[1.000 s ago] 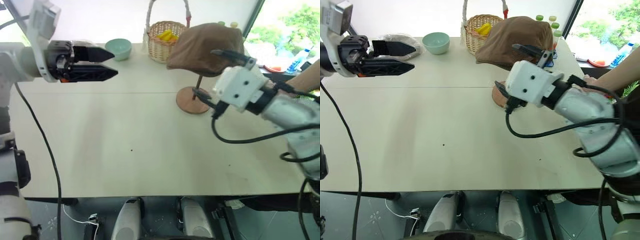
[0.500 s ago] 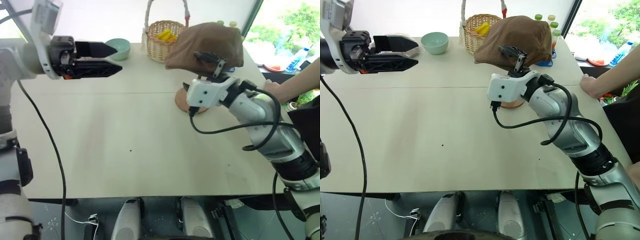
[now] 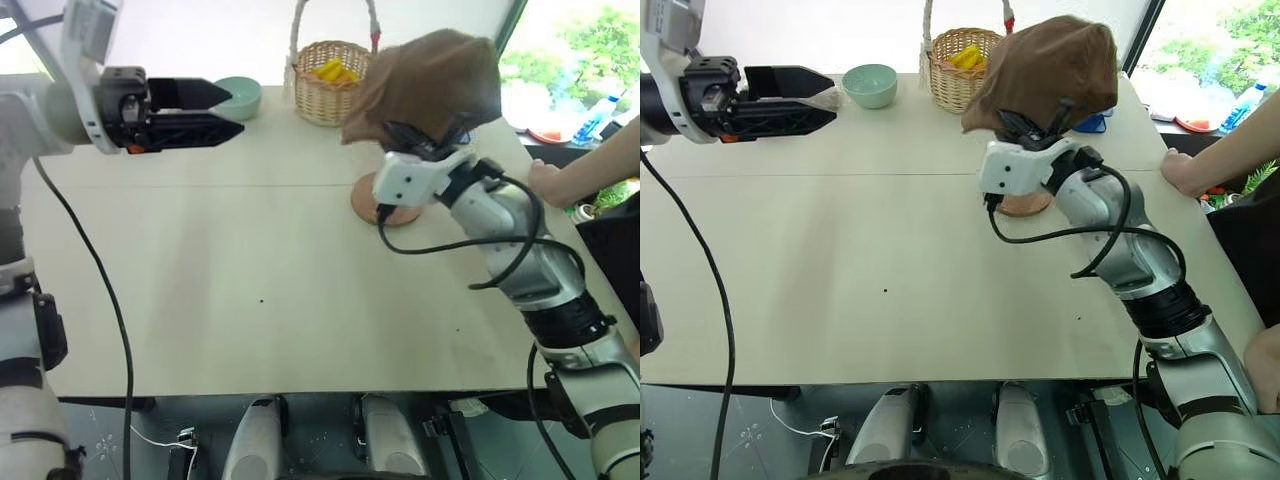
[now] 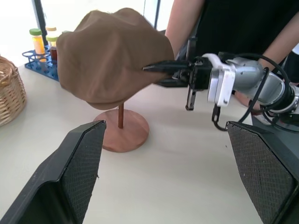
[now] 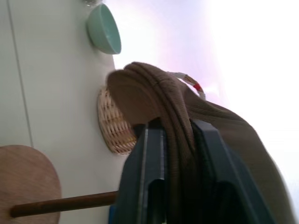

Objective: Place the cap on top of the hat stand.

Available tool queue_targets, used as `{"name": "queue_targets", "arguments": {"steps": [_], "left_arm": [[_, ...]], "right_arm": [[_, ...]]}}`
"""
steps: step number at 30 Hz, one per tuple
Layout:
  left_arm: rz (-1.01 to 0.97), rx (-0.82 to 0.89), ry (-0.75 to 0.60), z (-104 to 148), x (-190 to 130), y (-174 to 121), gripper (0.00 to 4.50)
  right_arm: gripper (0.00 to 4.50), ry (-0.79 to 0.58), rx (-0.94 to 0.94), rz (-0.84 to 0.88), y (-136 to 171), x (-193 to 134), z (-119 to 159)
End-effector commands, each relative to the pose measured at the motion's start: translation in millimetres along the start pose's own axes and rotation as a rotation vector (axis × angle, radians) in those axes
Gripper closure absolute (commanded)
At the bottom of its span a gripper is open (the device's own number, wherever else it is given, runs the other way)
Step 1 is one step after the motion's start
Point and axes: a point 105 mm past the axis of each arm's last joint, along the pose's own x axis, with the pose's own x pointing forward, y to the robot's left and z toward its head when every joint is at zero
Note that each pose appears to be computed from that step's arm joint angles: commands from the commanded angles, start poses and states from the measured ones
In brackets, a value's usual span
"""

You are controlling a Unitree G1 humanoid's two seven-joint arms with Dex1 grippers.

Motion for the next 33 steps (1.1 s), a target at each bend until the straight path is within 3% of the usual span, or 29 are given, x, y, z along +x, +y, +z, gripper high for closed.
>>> {"name": "queue_targets", "arguments": {"steps": [1, 10, 21, 25, 33], "left_arm": [[0.0, 0.064, -0.041, 17, -4, -6, 0.2], [0.026, 0.076, -0.052, 18, -4, -3, 0.2], [0.056, 0.098, -0.064, 25, -5, 1, 0.2], [0.056, 0.101, -0.064, 25, -3, 2, 0.2], [0.053, 0.094, -0.069, 25, 0, 4, 0.2]], "right_arm": [[3.63, -0.068, 0.006, -0.119, -44, -5, 9], [3.63, -0.2, 0.152, -0.223, -85, -19, 5], [3.63, -0.362, -0.21, -0.375, -91, -52, 21], [3.63, -0.368, -0.3, -0.38, -78, -57, 22], [3.63, -0.352, -0.206, -0.285, -24, -63, 19]]}}
